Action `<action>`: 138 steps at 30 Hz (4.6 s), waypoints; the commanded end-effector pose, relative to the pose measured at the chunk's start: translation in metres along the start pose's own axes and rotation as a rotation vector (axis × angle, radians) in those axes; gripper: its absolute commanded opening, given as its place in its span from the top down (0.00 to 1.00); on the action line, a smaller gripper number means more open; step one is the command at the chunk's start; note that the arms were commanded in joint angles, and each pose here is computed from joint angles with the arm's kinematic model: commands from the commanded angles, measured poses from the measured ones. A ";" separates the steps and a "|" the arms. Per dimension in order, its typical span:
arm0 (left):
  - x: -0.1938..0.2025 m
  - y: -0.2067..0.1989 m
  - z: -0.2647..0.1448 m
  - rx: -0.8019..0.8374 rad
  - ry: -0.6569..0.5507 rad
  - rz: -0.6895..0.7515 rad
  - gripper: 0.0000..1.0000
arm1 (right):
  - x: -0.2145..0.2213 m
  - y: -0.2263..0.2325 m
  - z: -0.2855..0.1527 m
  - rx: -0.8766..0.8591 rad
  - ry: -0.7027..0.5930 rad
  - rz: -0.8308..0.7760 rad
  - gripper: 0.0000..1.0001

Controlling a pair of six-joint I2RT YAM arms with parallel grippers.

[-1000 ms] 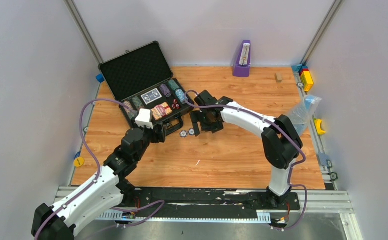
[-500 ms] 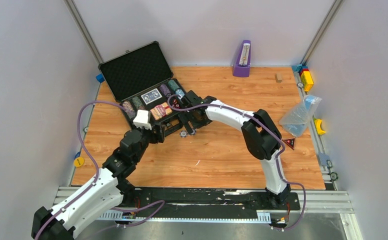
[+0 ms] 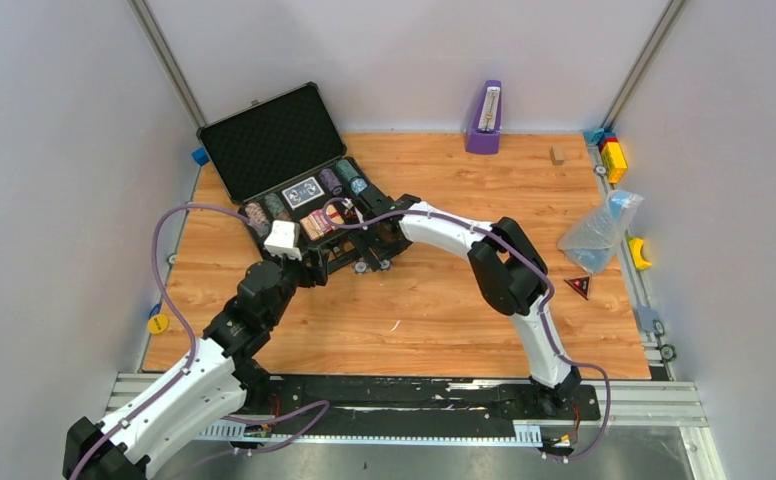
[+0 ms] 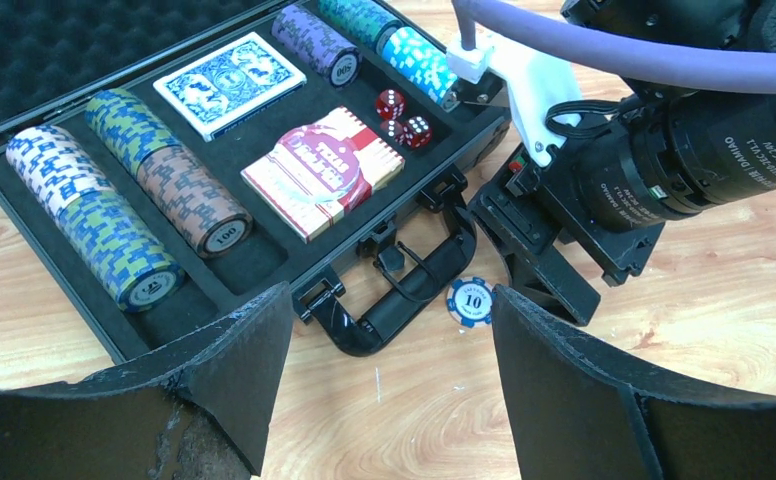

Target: Pack up texas hold em set

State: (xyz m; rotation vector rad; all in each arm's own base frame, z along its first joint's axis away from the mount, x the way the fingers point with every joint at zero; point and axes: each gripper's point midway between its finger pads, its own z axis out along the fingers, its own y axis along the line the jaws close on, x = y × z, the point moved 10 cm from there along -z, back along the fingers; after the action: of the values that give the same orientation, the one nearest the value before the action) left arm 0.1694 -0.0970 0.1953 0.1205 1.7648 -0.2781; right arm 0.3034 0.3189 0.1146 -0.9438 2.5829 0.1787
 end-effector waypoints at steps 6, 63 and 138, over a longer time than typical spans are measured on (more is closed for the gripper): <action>-0.008 -0.001 -0.001 -0.001 -0.051 -0.028 0.20 | 0.007 0.005 0.016 -0.079 0.081 -0.061 0.34; -0.007 0.001 0.000 -0.018 -0.043 -0.013 0.20 | 0.066 0.017 0.037 0.056 0.311 -0.059 1.00; 0.016 0.094 -0.036 -0.893 -0.236 -0.550 0.27 | -0.133 0.161 -0.006 -0.254 -0.782 0.145 1.00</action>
State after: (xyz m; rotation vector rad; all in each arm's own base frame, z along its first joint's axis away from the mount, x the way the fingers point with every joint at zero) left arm 0.1536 -0.0021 0.1734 -0.9267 1.5790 0.1131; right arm 0.2856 0.5096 0.1738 -0.6660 1.9768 0.7501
